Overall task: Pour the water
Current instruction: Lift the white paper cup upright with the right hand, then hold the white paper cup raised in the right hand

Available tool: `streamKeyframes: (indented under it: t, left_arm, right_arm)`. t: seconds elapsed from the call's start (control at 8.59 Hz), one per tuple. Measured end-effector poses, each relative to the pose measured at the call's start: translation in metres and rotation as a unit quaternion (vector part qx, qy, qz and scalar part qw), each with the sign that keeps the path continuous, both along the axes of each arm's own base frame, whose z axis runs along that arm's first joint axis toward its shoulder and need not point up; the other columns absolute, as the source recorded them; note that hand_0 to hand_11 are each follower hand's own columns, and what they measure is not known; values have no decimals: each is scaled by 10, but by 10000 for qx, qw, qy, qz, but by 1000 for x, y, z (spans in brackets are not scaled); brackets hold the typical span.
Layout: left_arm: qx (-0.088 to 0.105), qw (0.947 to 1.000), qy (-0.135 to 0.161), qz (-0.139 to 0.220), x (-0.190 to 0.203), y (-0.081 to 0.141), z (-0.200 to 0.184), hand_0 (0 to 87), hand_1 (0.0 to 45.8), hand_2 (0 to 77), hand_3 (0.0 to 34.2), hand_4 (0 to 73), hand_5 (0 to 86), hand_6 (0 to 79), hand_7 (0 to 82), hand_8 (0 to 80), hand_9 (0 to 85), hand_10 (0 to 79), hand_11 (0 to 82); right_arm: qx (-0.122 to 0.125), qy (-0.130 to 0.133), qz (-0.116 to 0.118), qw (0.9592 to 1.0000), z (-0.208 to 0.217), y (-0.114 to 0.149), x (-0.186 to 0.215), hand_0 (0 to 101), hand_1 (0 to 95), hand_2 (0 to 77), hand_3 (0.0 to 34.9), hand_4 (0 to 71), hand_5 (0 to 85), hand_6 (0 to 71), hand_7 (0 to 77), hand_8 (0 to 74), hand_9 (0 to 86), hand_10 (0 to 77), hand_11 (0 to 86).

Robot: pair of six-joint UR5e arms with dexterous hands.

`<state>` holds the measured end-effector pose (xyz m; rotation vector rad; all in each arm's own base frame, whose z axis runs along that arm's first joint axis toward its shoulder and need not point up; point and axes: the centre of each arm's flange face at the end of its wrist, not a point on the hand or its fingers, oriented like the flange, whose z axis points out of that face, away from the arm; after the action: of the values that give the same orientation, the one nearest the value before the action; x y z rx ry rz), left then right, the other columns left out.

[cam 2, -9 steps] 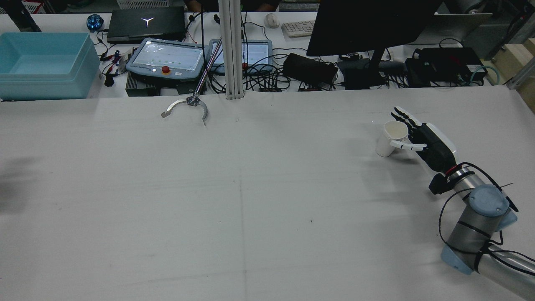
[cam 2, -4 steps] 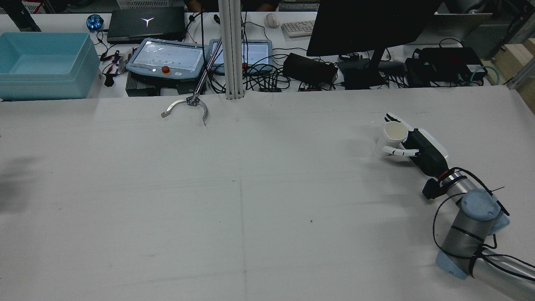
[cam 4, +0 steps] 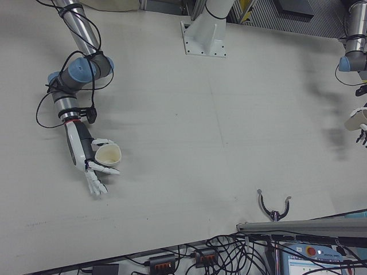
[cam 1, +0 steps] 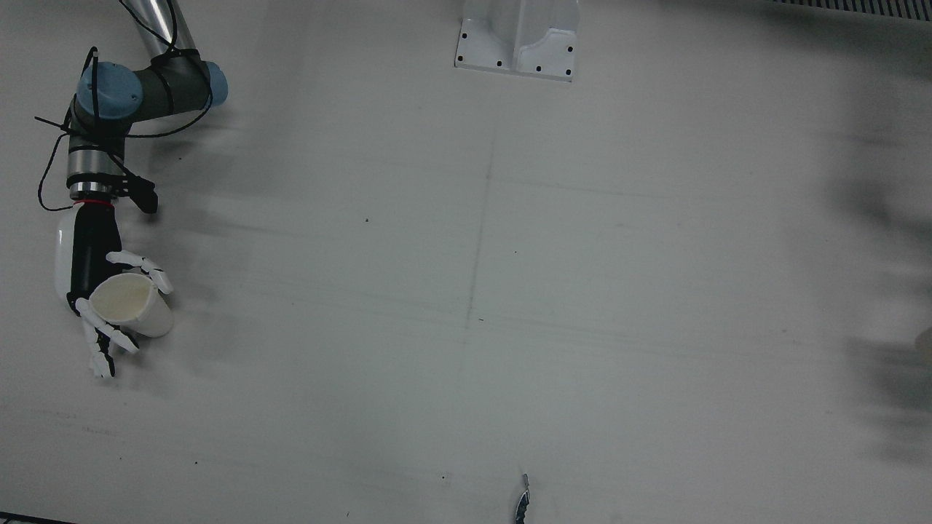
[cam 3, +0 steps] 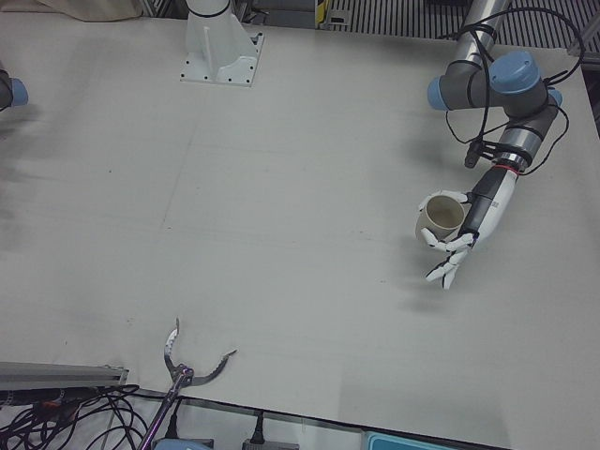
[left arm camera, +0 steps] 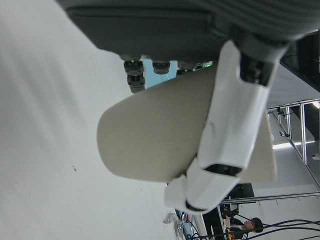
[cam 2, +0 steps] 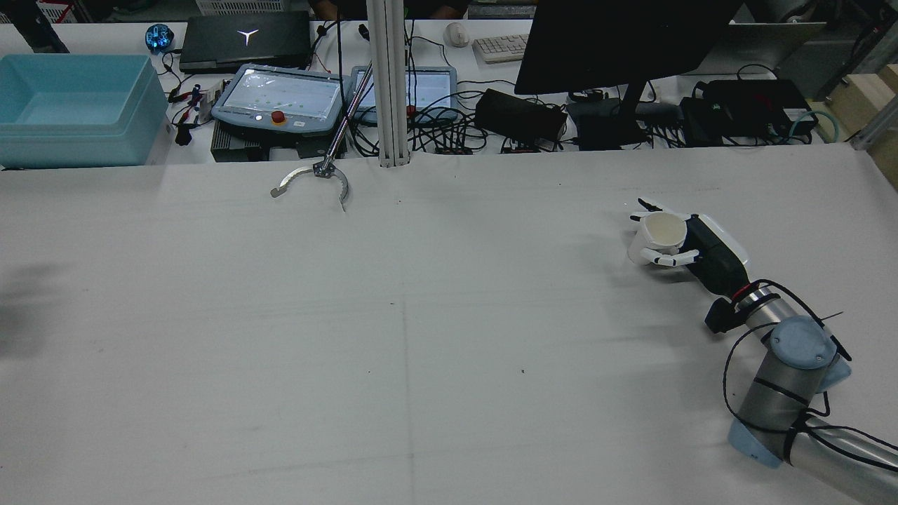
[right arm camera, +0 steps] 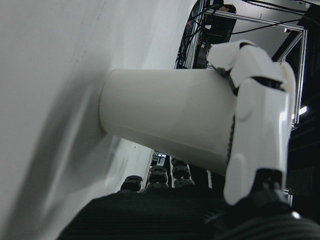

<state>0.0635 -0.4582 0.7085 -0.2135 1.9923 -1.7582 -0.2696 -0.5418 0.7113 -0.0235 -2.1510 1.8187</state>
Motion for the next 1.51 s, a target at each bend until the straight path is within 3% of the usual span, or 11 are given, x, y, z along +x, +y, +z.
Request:
streamKeyframes:
  t: [0.12,0.23,0.35,0.47,0.81,1.05,1.16,1.4,1.51]
  left_arm:
    - [0,10000,0,0,0,0,0,796,224,338,0,415,458,114,142,44,16,76,153]
    - [2,10000,0,-2,0,0,0,799,218,344,0,415,458,114,142,44,16,76,153]
    - [13,10000,5,-2,0,0,-1,799,218,344,0,415,458,114,142,44,16,76,153]
    - [32,10000,15,-7,-1,0,-4,799,218,344,0,415,458,114,142,44,16,76,153]
    - [144,9998,34,105,0,-2,-14,801,218,344,0,415,458,114,142,44,16,60,136]
    - [299,9984,15,484,10,-2,-34,800,218,344,0,415,458,114,142,44,16,60,136]
    - [347,9968,-25,724,15,-1,-43,800,218,344,0,415,458,114,142,44,16,60,136]
    - [396,9948,-96,938,18,1,-53,799,218,344,0,420,458,125,142,44,16,60,136]
    - [392,9946,-110,957,18,1,-54,797,218,344,0,420,458,125,142,44,16,60,136]
  right_arm:
    - [-5,-5,1,10000,0,0,0,631,218,333,3,480,65,131,104,76,38,11,27]
    - [-5,-14,6,10000,0,0,1,631,218,333,3,480,65,131,104,76,38,11,27]
    - [0,-36,28,10000,-1,-1,4,643,202,360,8,584,11,98,98,76,38,11,38]
    - [17,-87,74,9999,-4,-4,9,634,196,355,11,671,33,125,104,76,38,16,38]
    - [143,-252,285,9992,-23,-18,32,642,191,349,0,687,49,136,136,76,38,16,22]
    - [188,-304,347,9988,-31,-23,38,731,191,387,0,693,65,169,191,71,49,11,22]
    - [190,-315,357,9987,-40,-25,38,722,191,393,0,693,65,191,235,44,27,0,11]
    - [116,-270,361,9989,-48,-24,39,763,191,409,0,698,76,164,218,65,33,5,11]
    - [48,-215,330,9992,-40,-21,36,687,191,409,0,698,60,180,213,65,27,0,5]
